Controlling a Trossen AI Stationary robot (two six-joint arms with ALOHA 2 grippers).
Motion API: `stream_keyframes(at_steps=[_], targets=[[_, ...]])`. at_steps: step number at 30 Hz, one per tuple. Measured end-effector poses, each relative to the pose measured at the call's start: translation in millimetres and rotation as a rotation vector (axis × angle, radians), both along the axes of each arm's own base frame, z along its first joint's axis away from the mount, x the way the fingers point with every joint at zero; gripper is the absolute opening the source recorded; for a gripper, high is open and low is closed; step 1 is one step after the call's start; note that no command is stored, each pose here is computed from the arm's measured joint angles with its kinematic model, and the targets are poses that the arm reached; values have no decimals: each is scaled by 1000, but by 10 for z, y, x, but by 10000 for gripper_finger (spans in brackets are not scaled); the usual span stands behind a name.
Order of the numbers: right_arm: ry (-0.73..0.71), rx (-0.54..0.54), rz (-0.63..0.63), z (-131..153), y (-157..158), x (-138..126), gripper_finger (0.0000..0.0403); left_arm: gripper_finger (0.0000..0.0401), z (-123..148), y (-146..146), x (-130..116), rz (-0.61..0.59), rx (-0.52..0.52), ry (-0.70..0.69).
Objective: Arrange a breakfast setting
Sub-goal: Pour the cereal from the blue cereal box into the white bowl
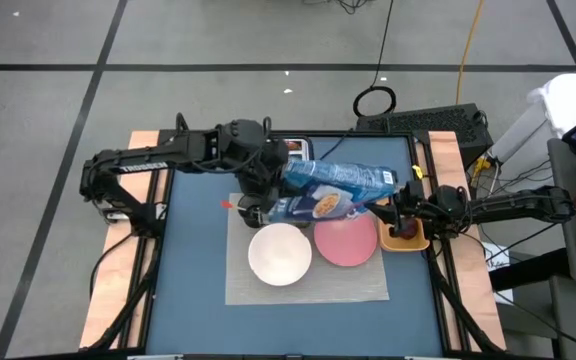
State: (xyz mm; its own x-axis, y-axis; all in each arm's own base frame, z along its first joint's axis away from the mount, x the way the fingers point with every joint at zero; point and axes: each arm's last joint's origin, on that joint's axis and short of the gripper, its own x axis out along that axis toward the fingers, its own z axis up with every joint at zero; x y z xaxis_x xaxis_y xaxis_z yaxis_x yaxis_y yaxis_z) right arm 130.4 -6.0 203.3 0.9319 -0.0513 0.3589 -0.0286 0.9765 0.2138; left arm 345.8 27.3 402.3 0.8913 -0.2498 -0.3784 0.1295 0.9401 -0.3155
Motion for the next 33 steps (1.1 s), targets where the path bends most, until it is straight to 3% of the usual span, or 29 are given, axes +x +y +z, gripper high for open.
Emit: stream_keyframes(at_steps=[8, 17, 33], targets=[[47, 16, 85, -43, 22, 15, 199, 154, -45, -306, -2, -66, -8, 52], [15, -11, 72, -7, 22, -16, 198, 154, -153, -513, -56, -23, 23, 179], [76, -4, 90, -58, 25, -14, 198, 154, -326, -577, -185, -55, 61, 390]])
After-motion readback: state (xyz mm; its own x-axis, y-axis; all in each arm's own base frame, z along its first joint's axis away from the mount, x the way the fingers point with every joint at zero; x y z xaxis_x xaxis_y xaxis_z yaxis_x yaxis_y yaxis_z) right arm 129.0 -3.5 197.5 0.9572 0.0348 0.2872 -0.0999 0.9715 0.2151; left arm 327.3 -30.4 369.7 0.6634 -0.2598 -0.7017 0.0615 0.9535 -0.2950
